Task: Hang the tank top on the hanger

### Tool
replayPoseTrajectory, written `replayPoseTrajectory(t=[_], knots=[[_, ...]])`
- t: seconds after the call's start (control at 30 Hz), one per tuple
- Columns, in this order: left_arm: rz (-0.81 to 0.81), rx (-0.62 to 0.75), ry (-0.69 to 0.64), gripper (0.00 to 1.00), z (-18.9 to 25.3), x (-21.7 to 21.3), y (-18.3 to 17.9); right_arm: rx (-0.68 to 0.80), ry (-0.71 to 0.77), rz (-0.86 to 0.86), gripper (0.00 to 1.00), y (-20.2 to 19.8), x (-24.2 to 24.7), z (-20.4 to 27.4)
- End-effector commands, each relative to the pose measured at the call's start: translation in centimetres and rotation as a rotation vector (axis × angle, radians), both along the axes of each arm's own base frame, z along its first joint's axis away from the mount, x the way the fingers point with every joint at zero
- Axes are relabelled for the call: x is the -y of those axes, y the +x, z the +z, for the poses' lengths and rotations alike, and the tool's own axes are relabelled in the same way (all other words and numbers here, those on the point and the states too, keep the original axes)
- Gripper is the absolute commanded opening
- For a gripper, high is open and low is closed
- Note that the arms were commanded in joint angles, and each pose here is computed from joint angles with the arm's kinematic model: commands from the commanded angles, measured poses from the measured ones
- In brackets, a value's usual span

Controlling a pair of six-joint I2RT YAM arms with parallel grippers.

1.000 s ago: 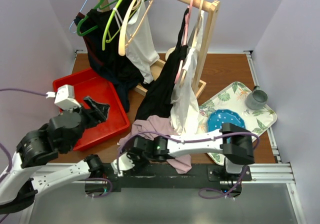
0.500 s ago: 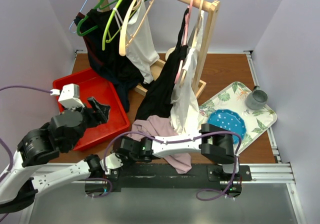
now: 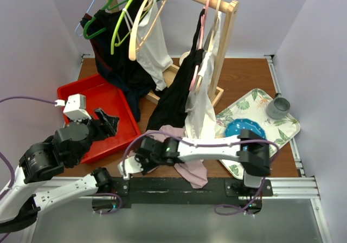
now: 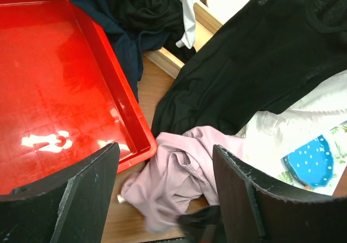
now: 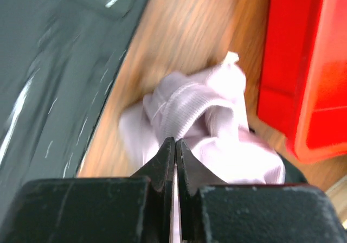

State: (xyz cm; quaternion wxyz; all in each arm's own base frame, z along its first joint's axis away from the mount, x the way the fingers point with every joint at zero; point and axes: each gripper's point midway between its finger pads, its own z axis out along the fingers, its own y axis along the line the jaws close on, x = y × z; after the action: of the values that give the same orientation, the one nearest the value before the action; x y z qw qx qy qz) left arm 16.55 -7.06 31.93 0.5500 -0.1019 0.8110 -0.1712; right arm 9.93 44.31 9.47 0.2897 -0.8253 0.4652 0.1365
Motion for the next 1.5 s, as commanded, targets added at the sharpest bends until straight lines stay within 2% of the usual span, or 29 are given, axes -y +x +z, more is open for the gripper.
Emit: replayPoseTrajectory(t=[0.0, 0.03, 0.1, 0.13, 0.2, 0.33, 0.47, 0.7, 0.8, 0.93, 1.0, 1.07, 1.1, 1.17, 1.2, 1.27, 1.3, 1.33, 1.37, 1.4, 1.43, 1.47], knots=[[-0.014, 0.001, -0.020, 0.74, -0.6, 0.9, 0.3, -0.157, -0.080, 0.219, 0.00, -2.4, 7.8, 5.3], [-0.026, -0.007, -0.021, 0.74, -0.9, 1.2, 0.2, -0.132, -0.063, 0.226, 0.00, -1.9, 9.3, 6.9], [-0.041, -0.017, -0.020, 0.75, -1.8, 1.8, 0.4, -0.109, -0.135, 0.151, 0.00, -0.1, 13.4, 6.2], [-0.060, -0.031, -0.010, 0.75, -2.7, 2.3, 0.4, -0.076, -0.120, 0.131, 0.00, 0.4, 15.0, 7.1], [-0.089, -0.029, -0.015, 0.75, -3.1, 3.3, 0.6, -0.075, -0.175, 0.048, 0.00, 1.8, 18.2, 5.3], [-0.198, -0.068, 0.003, 0.75, -5.2, 6.3, 0.6, -0.065, -0.175, -0.106, 0.00, 4.0, 22.7, 4.1], [-0.303, -0.134, 0.042, 0.75, -7.4, 9.3, 0.6, -0.060, -0.185, -0.180, 0.00, 4.1, 26.0, 3.0], [-0.490, -0.240, 0.060, 0.75, -12.4, 13.6, -0.4, 0.001, -0.126, -0.375, 0.00, 6.2, 30.0, 4.9], [-0.624, -0.304, 0.062, 0.75, -15.4, 15.7, -1.8, -0.002, -0.091, -0.444, 0.00, 6.6, 31.0, 5.4], [-0.699, -0.391, 0.118, 0.72, -18.0, 16.8, -2.5, -0.014, -0.089, -0.505, 0.00, 7.0, 31.8, 4.4], [-0.698, -0.391, 0.128, 0.70, -17.7, 16.9, -2.3, -0.032, -0.092, -0.518, 0.01, 6.8, 31.9, 3.7], [-0.675, -0.363, 0.127, 0.70, -16.8, 16.7, -1.9, -0.029, -0.081, -0.531, 0.17, 7.0, 31.9, 3.8], [-0.639, -0.319, 0.124, 0.70, -15.4, 16.5, -1.0, -0.032, -0.069, -0.544, 0.36, 7.1, 31.8, 4.1], [-0.612, -0.239, 0.109, 0.71, -12.9, 16.0, -0.3, -0.032, -0.030, -0.568, 0.53, 7.5, 31.7, 5.2], [-0.588, -0.167, 0.116, 0.72, -10.8, 15.7, 0.6, -0.054, 0.004, -0.572, 0.64, 7.3, 31.2, 5.8], [-0.576, -0.053, 0.139, 0.79, -7.6, 15.0, 1.5, -0.066, 0.058, -0.598, 0.71, 7.6, 31.1, 7.3], [-0.544, 0.025, 0.134, 0.86, -4.6, 14.6, 2.3, -0.099, 0.099, -0.595, 0.72, 7.3, 30.5, 7.9], [-0.522, 0.066, 0.143, 0.89, -3.1, 14.2, 2.9, -0.111, 0.125, -0.620, 0.74, 7.6, 30.7, 8.4], [-0.515, 0.111, 0.185, 0.91, -1.7, 13.8, 3.5, -0.122, 0.160, -0.625, 0.76, 7.7, 30.4, 9.1], [-0.495, 0.174, 0.176, 0.93, 1.6, 13.5, 4.1, -0.158, 0.202, -0.642, 0.76, 7.7, 30.3, 9.6], [-0.458, 0.170, 0.208, 0.93, 2.1, 12.9, 5.6, -0.170, 0.227, -0.652, 0.77, 7.8, 30.2, 9.9], [-0.437, 0.225, 0.214, 0.93, 5.0, 12.2, 6.4, -0.186, 0.247, -0.673, 0.78, 8.1, 30.2, 10.0]])
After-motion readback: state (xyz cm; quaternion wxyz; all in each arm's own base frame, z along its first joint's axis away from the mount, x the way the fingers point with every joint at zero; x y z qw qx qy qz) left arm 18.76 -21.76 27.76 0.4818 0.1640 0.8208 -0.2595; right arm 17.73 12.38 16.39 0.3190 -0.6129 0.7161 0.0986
